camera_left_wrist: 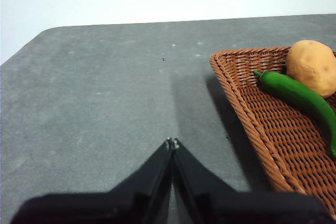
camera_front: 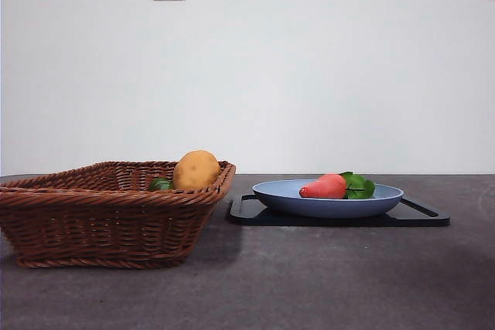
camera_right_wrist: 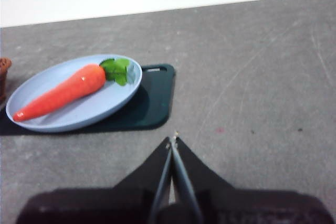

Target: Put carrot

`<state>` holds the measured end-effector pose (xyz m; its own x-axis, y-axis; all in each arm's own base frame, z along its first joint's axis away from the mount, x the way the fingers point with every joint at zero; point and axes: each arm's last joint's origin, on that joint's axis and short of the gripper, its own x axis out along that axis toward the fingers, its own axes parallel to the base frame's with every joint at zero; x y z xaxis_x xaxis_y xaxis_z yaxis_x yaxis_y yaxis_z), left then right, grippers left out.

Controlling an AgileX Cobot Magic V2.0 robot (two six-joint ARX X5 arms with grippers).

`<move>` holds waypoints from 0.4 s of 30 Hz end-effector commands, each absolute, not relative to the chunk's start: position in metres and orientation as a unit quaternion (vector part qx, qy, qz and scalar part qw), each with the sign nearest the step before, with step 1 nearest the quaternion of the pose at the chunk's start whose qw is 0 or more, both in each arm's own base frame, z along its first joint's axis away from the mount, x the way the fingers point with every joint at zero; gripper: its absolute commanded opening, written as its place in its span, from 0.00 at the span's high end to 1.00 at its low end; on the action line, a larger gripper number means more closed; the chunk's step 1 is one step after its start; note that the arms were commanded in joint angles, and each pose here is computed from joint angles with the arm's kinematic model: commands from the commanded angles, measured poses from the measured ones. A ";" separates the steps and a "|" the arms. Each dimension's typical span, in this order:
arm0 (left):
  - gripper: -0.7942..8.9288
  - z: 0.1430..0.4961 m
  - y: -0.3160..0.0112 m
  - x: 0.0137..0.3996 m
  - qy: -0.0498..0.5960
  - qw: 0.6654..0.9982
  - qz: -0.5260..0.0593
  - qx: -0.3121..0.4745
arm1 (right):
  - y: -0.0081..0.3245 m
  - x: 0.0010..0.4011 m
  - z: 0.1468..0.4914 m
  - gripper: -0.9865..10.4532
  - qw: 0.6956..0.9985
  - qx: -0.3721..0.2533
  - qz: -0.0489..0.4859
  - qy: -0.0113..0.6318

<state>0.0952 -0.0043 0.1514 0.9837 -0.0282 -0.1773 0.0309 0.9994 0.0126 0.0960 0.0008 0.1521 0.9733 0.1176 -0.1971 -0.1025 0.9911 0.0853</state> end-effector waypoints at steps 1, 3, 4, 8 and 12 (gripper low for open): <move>0.91 0.149 -0.004 0.096 0.090 0.996 -0.015 0.013 | 0.001 0.096 0.149 0.91 0.993 0.041 0.057 0.099; 0.91 0.149 -0.004 0.096 0.090 0.996 -0.015 0.013 | 0.002 0.096 0.149 0.91 0.993 0.040 0.062 0.096; 0.91 0.149 -0.004 0.096 0.090 0.996 -0.015 0.013 | 0.003 0.096 0.149 0.91 0.993 0.040 0.064 0.095; 0.91 0.149 -0.004 0.096 0.090 0.996 -0.015 0.013 | 0.006 0.095 0.150 0.91 0.992 0.038 0.080 0.091; 0.91 0.149 -0.004 0.096 0.090 0.996 -0.015 0.013 | 0.007 0.095 0.150 0.91 0.992 0.036 0.088 0.088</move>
<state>0.0952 -0.0043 0.1514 0.9837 -0.0285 -0.1773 0.0313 0.9994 0.0125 0.0949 0.0072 0.1536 0.9690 0.1828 -0.1660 -0.1713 0.9819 0.0813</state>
